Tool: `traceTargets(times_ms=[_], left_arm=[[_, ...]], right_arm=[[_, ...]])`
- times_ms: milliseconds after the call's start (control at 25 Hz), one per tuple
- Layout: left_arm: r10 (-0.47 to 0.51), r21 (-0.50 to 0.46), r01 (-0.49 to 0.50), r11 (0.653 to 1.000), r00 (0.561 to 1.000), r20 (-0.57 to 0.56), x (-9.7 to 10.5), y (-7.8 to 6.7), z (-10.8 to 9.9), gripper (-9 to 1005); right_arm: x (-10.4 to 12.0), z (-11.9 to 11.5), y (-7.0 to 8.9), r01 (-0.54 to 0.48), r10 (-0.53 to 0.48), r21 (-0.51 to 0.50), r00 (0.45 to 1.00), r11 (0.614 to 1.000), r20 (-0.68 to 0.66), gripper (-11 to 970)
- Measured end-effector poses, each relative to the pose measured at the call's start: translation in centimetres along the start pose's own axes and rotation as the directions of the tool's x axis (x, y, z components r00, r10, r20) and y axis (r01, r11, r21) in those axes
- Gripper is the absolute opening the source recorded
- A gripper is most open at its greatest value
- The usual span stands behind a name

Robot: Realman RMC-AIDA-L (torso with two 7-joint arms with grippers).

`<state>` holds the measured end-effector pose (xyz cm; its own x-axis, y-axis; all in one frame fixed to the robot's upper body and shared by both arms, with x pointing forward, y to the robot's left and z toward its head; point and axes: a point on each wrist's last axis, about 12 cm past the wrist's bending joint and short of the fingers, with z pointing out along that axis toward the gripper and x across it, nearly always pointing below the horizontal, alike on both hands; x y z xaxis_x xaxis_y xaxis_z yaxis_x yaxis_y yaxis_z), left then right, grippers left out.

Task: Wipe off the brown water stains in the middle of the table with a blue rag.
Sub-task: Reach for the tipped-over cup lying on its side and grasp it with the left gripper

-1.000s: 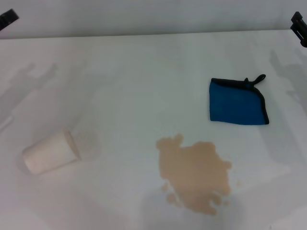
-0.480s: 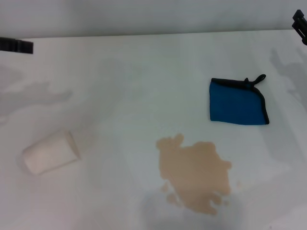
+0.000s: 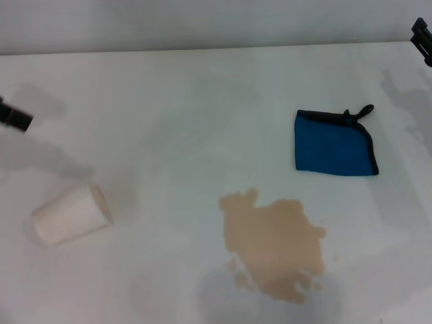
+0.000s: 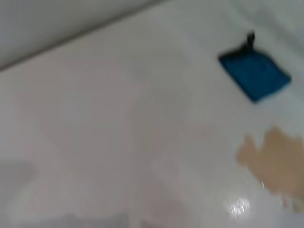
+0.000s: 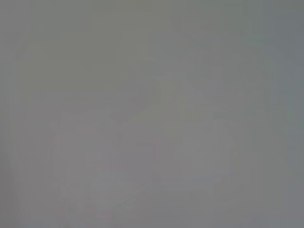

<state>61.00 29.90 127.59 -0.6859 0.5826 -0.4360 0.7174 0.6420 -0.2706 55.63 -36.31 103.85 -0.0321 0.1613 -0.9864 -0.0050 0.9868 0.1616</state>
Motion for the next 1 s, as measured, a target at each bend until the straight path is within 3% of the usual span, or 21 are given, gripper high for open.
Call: traceTargets(times_ms=[280,760,1000], left_arm=[[0.121,-0.011,-0.123,0.992,0.984,-0.133,0.4,-1.6,1.4,879],[0.263,-0.051,-0.296,0.954,0.904,-0.337,1.7,-3.3,9.7,876],[0.287,-0.069,-0.325,0.943,0.901,-0.327,1.6,-3.4,10.8,877]], right_arm=[[0.2,-0.1,-0.1,0.0,0.0,0.008,1.0,1.0,-0.011,829],[0.3,-0.3,-0.1,-0.006,0.006,0.007,1.0,1.0,-0.013,829],[0.4,-0.3,0.0,-0.015,0.015,0.007,1.0,1.0,-0.014,828]])
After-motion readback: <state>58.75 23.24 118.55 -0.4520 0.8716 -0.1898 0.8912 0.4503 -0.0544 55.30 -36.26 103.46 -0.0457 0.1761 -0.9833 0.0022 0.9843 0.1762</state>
